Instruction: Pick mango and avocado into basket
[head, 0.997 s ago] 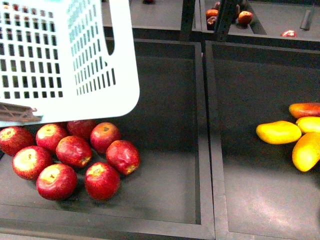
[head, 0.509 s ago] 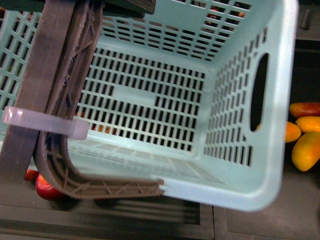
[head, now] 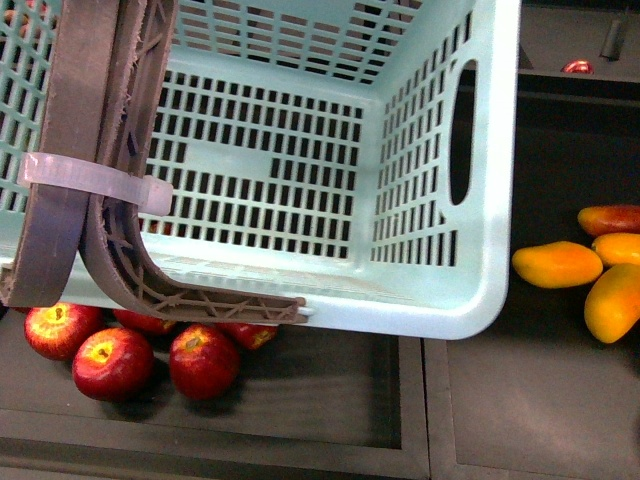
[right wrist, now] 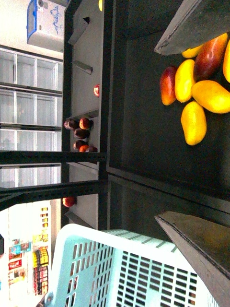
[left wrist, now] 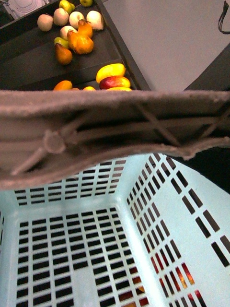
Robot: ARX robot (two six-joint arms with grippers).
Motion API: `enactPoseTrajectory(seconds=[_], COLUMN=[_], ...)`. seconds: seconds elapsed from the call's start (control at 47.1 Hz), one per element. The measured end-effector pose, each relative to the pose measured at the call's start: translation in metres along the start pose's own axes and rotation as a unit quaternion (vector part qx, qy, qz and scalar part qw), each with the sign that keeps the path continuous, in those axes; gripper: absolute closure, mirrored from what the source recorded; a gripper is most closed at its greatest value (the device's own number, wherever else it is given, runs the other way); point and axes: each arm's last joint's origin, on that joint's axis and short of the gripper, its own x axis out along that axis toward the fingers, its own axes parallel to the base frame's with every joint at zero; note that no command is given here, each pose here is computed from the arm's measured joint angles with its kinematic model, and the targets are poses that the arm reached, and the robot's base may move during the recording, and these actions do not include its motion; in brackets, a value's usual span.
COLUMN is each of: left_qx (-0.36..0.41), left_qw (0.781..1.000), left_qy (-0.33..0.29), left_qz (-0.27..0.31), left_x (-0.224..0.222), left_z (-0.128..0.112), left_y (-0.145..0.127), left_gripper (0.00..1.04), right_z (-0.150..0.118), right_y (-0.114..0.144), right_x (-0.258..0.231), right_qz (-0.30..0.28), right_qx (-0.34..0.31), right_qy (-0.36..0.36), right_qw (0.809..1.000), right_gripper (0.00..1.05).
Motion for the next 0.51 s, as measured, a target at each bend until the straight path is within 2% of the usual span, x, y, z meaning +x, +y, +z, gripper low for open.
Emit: enactPoseTrajectory(seconds=[0.148,0.212,0.297,0.403,0.509], left_qx=[0.000,0.000,0.000,-0.001,-0.001], left_qw=[1.000,1.000,1.000,1.000,1.000], left_qy=[0.003,0.002,0.001,0.000,-0.001], left_qz=[-0.009,-0.007,-0.004,0.002,0.003], left_x=[0.000,0.000,0.000,0.000,0.000], left_z=[0.000,0.000,0.000,0.000,0.000], left_y=[-0.001,-0.001,-0.001,0.000,0.000], left_gripper=[0.97,0.97,0.97,0.97,0.97], right_z=[0.000,0.000,0.002,0.020,0.047], right_y=[0.000,-0.001,-0.004,-0.016,-0.037], right_x=[0.000,0.001,0.004,0.013,0.029], right_qz=[-0.001,-0.045,-0.075,-0.094,-0.113], right_qx=[0.000,0.034,0.074,0.110,0.110], right_qy=[0.000,0.003,0.005,-0.004,0.003], right_qw=[1.000,0.998,0.994,0.989,0.987], right_gripper=[0.08,0.08,0.08,0.08,0.08])
